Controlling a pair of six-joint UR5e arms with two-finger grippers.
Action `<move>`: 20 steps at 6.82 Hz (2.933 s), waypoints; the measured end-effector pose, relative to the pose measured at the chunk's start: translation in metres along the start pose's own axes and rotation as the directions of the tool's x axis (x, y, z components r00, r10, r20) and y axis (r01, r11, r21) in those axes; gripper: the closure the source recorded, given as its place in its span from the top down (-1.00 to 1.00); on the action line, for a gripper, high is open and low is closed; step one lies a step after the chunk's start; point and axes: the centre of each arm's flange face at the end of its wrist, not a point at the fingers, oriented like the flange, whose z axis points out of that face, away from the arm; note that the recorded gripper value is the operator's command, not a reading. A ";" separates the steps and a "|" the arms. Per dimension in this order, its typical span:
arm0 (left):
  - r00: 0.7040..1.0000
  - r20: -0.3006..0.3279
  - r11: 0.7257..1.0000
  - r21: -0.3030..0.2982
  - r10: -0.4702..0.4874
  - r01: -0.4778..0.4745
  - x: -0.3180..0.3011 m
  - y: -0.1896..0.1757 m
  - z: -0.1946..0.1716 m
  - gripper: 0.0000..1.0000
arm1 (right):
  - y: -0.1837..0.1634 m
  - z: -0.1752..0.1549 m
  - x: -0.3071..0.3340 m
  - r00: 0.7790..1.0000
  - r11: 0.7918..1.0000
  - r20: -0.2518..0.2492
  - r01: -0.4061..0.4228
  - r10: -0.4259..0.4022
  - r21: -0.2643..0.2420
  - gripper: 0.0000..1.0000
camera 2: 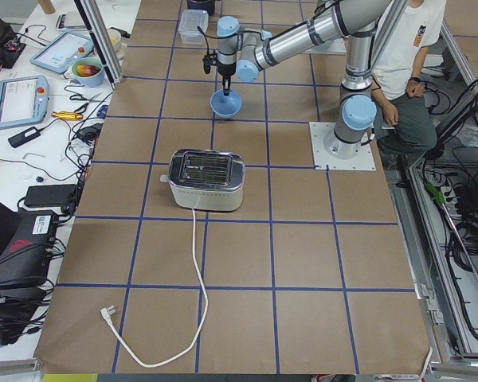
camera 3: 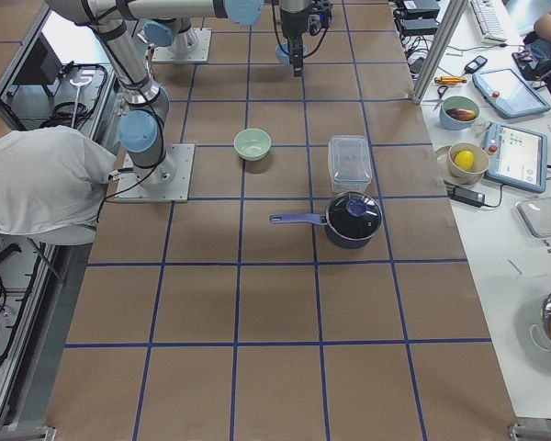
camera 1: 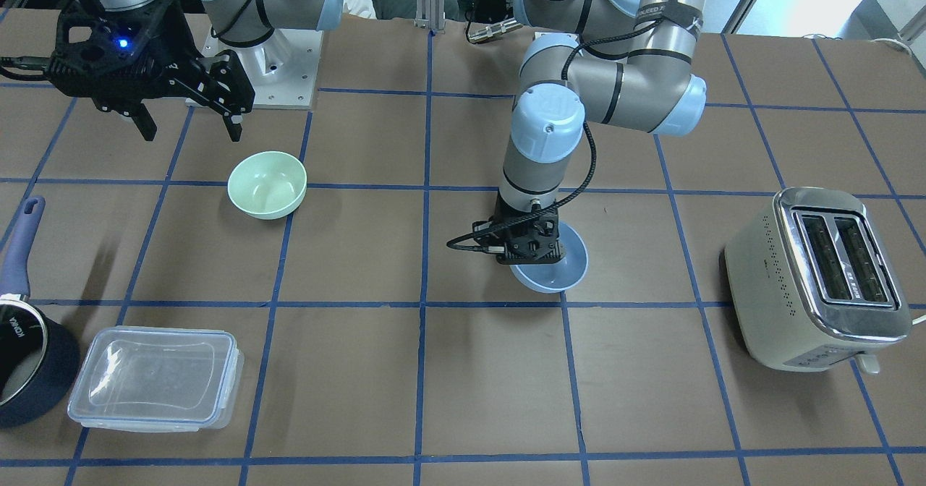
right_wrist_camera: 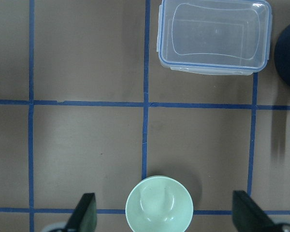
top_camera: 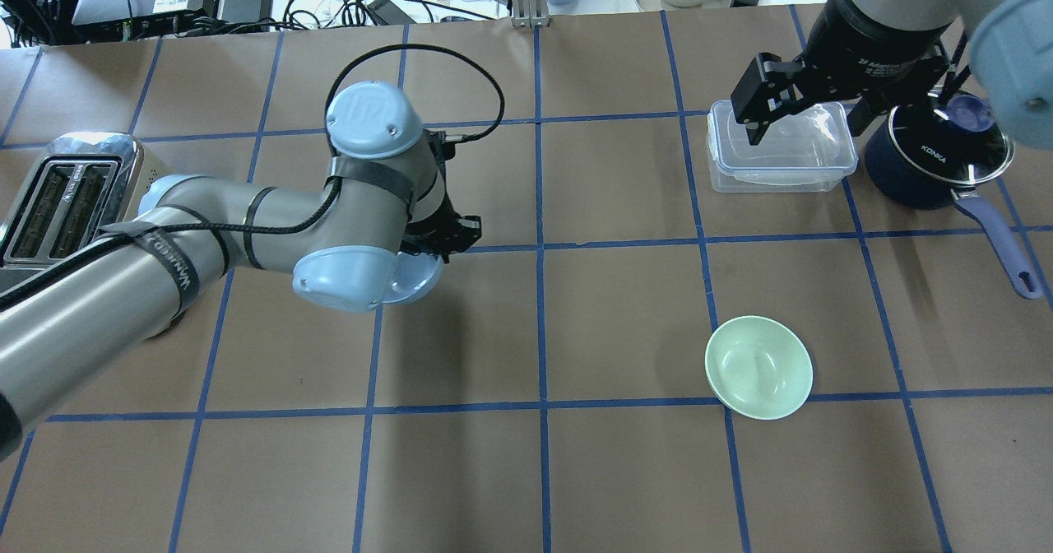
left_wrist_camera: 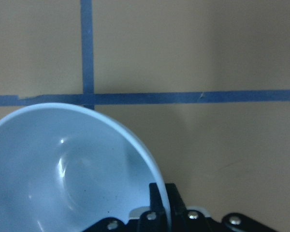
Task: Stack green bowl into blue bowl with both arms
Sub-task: 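Carry the light blue bowl with the left gripper toward the table center, then release the light blue bowl and raise the left gripper back, then lower the right gripper onto the pale green bowl and grasp its rim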
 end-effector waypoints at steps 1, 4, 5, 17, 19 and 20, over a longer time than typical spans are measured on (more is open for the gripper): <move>0.999 -0.018 0.999 0.012 -0.032 0.032 0.043 -0.001 -0.011 -1.00 | 0.000 0.000 0.000 1.000 1.000 0.000 0.000 0.000 0.000 1.00; 0.993 -0.042 0.994 0.023 -0.106 0.107 0.104 -0.006 0.024 -0.96 | 0.001 0.000 0.000 1.000 1.000 -0.001 0.000 0.000 0.000 1.00; 0.991 -0.053 0.991 0.034 -0.125 0.127 0.113 -0.007 0.032 -0.78 | 0.001 -0.001 0.000 1.000 1.000 -0.001 0.000 0.000 0.000 1.00; 0.998 0.002 0.998 -0.037 0.056 -0.056 -0.129 -0.059 -0.245 1.00 | -0.014 0.102 0.082 0.999 0.976 0.021 -0.023 0.029 -0.217 1.00; 0.992 0.006 0.992 0.018 0.128 -0.128 -0.139 -0.048 -0.260 1.00 | 0.018 0.176 0.089 0.999 0.944 0.035 -0.026 0.040 -0.329 1.00; 0.990 0.006 0.989 0.030 0.141 -0.142 -0.142 -0.045 -0.265 1.00 | 0.039 0.205 0.088 0.999 0.921 0.025 -0.022 0.035 -0.388 1.00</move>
